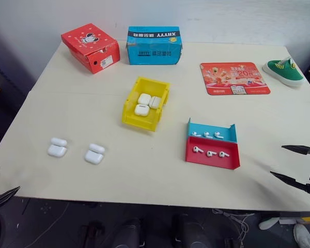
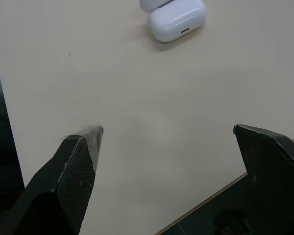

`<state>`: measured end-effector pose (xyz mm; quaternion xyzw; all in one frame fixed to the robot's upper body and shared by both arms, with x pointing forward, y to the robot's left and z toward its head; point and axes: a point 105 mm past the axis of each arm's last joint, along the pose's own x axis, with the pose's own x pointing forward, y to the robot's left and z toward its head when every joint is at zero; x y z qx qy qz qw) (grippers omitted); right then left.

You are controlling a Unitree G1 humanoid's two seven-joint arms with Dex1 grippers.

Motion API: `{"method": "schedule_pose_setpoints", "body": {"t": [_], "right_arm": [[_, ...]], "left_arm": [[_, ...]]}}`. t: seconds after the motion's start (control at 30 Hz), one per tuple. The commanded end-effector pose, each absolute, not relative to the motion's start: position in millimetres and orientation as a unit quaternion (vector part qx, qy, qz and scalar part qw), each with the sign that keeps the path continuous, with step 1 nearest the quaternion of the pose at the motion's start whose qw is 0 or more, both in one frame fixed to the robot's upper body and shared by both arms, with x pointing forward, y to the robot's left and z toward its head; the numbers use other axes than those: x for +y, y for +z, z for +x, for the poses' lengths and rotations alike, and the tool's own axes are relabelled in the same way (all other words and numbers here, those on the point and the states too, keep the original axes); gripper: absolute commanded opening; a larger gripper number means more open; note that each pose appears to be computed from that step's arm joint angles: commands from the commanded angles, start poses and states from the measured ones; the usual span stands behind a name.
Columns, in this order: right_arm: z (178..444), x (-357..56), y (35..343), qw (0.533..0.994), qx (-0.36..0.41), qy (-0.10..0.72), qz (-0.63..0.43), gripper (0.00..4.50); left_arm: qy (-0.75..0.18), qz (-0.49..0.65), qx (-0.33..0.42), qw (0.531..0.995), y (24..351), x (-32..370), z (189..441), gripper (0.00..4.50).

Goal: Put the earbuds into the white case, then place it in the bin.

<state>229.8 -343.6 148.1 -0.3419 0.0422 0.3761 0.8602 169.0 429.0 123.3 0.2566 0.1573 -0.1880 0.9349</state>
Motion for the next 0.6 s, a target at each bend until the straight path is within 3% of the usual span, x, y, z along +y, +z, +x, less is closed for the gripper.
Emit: {"method": "schedule_pose_setpoints", "body": {"t": [0.03, 0.2, 0.3, 0.4, 0.6], "right_arm": [[229, -341, 152, 0.862, 0.029, 0.375, -0.340, 4.47], [232, -338, 157, 0.877, 0.013, 0.368, -0.307, 4.47], [237, -316, 173, 0.886, -0.059, 0.381, -0.259, 4.47], [229, -263, 182, 0.850, -0.136, 0.461, -0.214, 4.47], [203, -210, 186, 0.775, -0.253, 0.549, -0.184, 4.47]], "left_arm": [[-0.185, 0.261, 0.152, 0.935, 127, 429, 167, 4.50], [-0.168, 0.228, 0.125, 0.951, 144, 433, 168, 4.50], [-0.154, 0.174, 0.142, 0.962, 146, 441, 164, 4.50], [-0.029, 0.103, 0.178, 0.978, 148, 479, 157, 4.50], [0.008, 0.020, 0.282, 0.959, 141, 487, 147, 4.50]]}}
